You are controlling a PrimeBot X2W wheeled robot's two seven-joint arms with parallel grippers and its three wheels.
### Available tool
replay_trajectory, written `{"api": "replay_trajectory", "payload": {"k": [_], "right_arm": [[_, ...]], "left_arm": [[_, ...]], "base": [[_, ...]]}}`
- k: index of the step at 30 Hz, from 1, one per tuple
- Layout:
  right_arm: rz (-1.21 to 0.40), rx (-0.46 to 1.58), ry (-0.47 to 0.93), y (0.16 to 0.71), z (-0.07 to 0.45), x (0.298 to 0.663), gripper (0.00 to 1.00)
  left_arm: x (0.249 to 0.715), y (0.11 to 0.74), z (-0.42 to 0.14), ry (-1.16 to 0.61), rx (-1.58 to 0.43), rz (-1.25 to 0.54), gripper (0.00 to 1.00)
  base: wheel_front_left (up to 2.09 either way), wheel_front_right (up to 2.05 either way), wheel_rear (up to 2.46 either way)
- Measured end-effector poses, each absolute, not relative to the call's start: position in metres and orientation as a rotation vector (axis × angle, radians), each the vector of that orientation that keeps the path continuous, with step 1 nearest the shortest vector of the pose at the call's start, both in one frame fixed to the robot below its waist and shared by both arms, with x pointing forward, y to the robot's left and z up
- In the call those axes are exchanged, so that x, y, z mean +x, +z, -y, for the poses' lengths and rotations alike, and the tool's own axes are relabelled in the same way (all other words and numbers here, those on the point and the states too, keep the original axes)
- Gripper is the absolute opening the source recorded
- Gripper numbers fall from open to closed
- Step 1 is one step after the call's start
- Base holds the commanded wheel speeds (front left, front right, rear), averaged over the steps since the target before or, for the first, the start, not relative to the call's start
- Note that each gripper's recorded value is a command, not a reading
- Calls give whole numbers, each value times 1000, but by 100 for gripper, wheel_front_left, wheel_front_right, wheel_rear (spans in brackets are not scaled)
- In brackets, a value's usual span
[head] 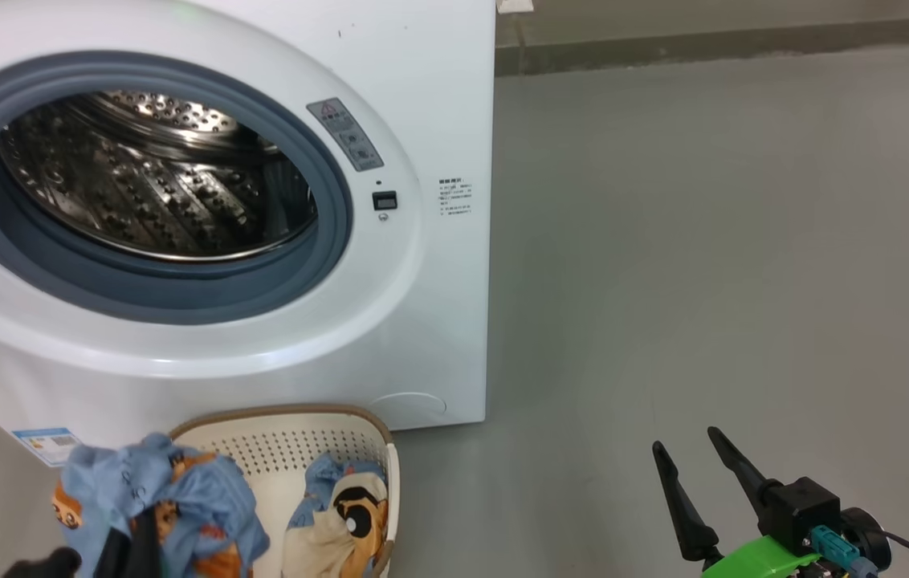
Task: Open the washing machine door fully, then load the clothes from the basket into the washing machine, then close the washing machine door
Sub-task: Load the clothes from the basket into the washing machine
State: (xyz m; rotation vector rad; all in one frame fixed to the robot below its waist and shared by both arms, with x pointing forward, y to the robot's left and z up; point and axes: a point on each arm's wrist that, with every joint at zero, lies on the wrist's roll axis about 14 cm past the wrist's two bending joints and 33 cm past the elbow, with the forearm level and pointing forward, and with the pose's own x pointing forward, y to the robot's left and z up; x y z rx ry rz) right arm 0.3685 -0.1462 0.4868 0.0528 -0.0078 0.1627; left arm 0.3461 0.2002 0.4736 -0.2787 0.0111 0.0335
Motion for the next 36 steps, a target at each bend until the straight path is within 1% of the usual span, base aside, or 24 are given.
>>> {"api": "replay_trajectory", "payload": {"k": [3,9,21,28,36], "right_arm": [[-7,54,157,482,148,370,100],[-39,54,134,470,156,384,100],[-100,44,101,441,168,419,100],[-148,43,67,417,180,434,100],[-210,66,18,386,196,444,100]], "left_arm": [[357,483,-199,23,-292,17,0],[403,511,-200,-15,-310,101,0],[514,565,-214,-68,-278,277,0],[580,563,-214,-101,-262,293,0],[652,533,-204,-156,-236,240,0]], "base": [[0,0,0],[0,0,0],[0,0,0],[0,0,0],[0,0,0]]}}
